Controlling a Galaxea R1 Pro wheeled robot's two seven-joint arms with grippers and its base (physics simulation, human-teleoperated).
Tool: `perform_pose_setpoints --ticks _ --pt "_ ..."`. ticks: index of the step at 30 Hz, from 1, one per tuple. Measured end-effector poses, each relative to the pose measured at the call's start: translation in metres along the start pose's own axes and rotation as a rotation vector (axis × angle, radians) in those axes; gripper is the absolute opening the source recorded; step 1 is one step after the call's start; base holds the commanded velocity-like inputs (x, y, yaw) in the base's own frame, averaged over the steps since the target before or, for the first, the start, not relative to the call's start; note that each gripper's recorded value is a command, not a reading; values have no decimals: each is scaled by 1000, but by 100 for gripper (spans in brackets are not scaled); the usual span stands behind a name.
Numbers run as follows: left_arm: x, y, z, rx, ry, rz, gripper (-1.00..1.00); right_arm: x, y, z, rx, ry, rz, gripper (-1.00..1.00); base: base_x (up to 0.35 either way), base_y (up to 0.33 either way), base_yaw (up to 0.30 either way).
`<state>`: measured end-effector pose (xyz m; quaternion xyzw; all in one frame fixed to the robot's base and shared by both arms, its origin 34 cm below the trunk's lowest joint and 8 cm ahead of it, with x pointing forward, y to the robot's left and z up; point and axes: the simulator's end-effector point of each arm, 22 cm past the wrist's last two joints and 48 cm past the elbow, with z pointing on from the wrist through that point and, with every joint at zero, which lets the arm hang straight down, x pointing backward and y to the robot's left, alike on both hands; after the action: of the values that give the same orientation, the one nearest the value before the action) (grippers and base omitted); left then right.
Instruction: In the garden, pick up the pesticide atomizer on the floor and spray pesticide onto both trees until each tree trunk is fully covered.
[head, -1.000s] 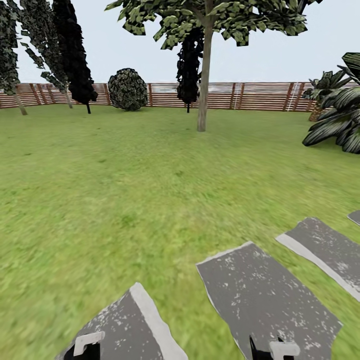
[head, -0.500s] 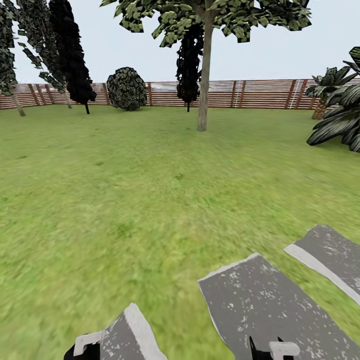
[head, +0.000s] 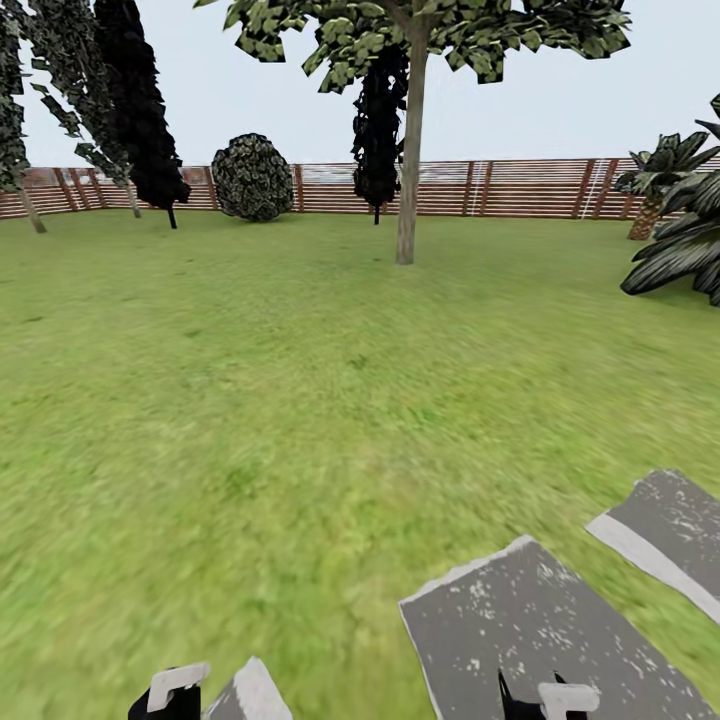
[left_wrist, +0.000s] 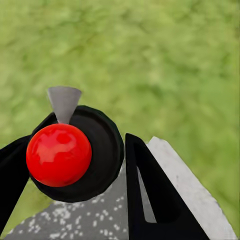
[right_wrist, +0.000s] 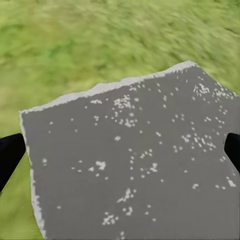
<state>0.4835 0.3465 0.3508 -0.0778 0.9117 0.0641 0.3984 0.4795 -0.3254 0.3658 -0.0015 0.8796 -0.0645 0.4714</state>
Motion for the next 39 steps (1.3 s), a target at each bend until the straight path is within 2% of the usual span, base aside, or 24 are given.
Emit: perform_pose_setpoints --ticks 39 --pt "0 -1 0 1 0 1 -100 1 1 0 -2 1 -1 100 339 0 0"
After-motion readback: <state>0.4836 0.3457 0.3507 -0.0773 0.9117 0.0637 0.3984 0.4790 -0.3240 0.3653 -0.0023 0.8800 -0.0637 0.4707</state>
